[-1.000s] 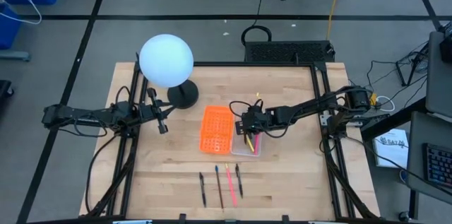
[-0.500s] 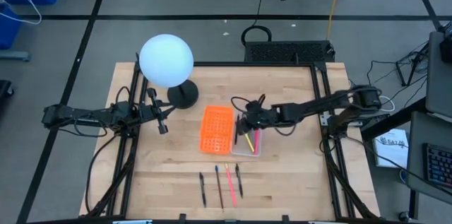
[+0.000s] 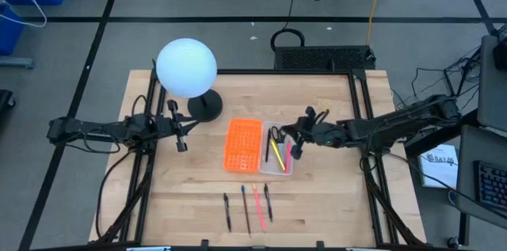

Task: Pick & place school supplies into a supply box
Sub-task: Put the left black pen into the orange supply box

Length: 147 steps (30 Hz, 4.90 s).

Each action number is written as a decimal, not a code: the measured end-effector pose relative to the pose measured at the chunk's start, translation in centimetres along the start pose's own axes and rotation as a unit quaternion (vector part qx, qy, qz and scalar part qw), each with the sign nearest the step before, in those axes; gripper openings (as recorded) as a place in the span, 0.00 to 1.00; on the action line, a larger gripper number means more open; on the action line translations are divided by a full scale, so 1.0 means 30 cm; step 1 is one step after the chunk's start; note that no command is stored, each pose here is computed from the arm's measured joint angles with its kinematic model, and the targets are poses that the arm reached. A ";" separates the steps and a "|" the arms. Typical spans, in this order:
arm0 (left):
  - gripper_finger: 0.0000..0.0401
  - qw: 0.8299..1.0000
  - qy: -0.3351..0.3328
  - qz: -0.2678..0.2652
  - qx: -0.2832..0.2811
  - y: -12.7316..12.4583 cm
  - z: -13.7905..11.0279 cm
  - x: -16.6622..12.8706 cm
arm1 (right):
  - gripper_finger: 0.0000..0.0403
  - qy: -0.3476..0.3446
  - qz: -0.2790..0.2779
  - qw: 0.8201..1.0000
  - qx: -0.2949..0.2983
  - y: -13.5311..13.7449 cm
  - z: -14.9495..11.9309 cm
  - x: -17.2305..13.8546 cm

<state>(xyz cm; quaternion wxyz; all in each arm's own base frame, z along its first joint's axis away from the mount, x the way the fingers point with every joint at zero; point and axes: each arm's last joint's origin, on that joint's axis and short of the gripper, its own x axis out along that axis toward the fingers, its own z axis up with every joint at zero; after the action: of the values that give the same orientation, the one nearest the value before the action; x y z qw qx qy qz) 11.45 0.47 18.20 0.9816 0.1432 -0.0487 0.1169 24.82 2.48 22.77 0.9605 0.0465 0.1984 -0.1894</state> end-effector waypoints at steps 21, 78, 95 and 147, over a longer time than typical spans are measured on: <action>0.12 0.997 0.065 -0.011 -0.036 -0.011 -0.042 -0.003 | 0.00 -0.172 0.104 0.980 0.005 -0.233 -0.160 -0.184; 0.00 0.701 0.581 0.272 -0.313 -0.687 0.274 0.451 | 0.00 -0.199 0.186 0.950 -0.151 -0.246 -0.315 -0.199; 0.00 0.641 0.557 0.335 -0.408 -1.016 0.259 0.433 | 0.00 -0.239 0.359 0.894 -0.121 -0.209 -0.292 -0.248; 0.06 0.532 0.690 0.282 -0.401 -1.045 0.045 0.579 | 0.00 -0.238 0.364 0.890 -0.138 -0.201 -0.299 -0.251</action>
<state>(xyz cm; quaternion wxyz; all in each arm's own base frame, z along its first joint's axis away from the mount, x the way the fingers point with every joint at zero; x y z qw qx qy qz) 35.80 -25.40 13.26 0.5798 -0.4124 0.5645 0.4184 12.84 0.98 17.48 0.9773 -0.0640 -0.0427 0.1972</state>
